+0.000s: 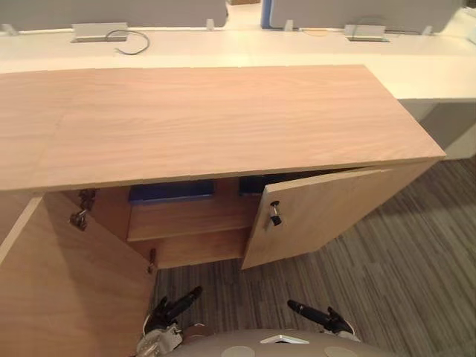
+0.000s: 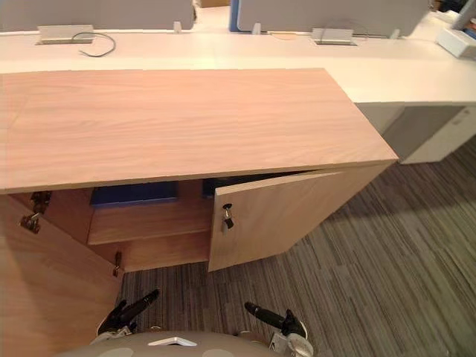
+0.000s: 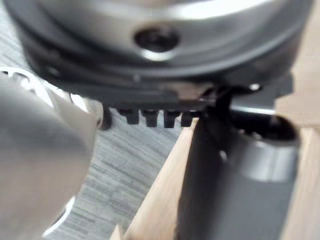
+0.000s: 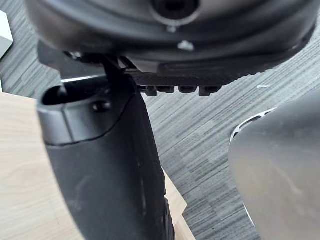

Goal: Walk over to the cabinet, pick up the folder, carry it to the office cabinet, place the folder inside the office cabinet, then close the office cabinet door

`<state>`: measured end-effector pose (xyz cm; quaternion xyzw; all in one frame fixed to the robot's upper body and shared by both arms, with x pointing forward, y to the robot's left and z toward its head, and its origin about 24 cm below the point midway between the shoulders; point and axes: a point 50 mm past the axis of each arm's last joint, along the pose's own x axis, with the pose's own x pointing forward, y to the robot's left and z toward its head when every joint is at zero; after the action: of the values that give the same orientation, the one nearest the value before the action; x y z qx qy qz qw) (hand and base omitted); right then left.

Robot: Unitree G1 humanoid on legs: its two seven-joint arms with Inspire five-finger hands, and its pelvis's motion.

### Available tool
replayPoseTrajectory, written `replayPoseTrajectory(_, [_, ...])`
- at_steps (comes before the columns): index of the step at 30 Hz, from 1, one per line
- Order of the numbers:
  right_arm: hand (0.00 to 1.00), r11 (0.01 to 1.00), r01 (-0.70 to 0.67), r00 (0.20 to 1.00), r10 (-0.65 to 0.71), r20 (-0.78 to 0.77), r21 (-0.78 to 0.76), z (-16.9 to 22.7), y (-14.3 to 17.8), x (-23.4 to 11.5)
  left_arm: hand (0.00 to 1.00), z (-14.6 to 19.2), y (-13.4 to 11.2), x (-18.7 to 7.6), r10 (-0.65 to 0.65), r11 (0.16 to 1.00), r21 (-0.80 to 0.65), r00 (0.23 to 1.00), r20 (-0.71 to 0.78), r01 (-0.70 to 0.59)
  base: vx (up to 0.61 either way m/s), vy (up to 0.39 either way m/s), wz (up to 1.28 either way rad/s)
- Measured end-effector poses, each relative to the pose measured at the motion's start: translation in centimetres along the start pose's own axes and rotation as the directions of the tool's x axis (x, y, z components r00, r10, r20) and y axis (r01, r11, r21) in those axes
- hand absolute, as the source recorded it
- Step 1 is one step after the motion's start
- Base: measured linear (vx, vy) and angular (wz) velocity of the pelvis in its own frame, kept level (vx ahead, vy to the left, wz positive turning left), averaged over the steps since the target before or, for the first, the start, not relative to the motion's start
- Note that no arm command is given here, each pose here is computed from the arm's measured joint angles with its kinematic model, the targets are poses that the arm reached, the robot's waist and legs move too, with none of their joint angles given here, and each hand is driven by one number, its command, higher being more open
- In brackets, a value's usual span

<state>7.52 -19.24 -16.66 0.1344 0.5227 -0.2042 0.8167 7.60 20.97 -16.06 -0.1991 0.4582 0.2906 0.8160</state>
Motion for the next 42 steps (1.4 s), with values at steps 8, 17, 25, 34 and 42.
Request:
replayPoseTrajectory(8, [1.00,0.987,0.048,0.999,-0.044,-0.032,0.154,-0.3,-1.3,0.1,1.00,-0.5,1.2,-0.1,0.036,0.998,-0.058,0.999,-0.022,-0.037,-0.08,0.088,0.75])
replayPoseTrajectory(17, [1.00,0.915,0.177,0.976,-0.116,-0.183,0.362,-4.0,-3.5,-0.8,1.00,-1.0,2.6,-0.3,0.068,0.992,-0.101,0.996,-0.049,-0.073,0.07,0.131,0.86])
replayPoseTrajectory(25, [1.00,0.925,0.161,0.980,-0.109,-0.165,0.343,-3.5,-3.5,-0.6,1.00,-3.5,4.3,-1.2,0.102,0.991,-0.073,0.984,-0.143,-0.113,0.11,0.036,0.17])
replayPoseTrajectory(34, [1.00,0.959,0.127,0.988,-0.101,-0.113,0.254,-2.6,-3.4,-0.5,1.00,-2.2,3.0,-0.7,0.030,0.995,0.098,0.993,-0.113,-0.018,0.07,0.009,0.61])
replayPoseTrajectory(42, [1.00,0.970,0.112,0.987,-0.085,-0.134,0.214,-4.0,-3.1,-1.0,1.00,-1.9,2.7,-0.6,0.058,0.998,-0.024,0.996,-0.073,-0.060,-0.02,-0.113,0.57])
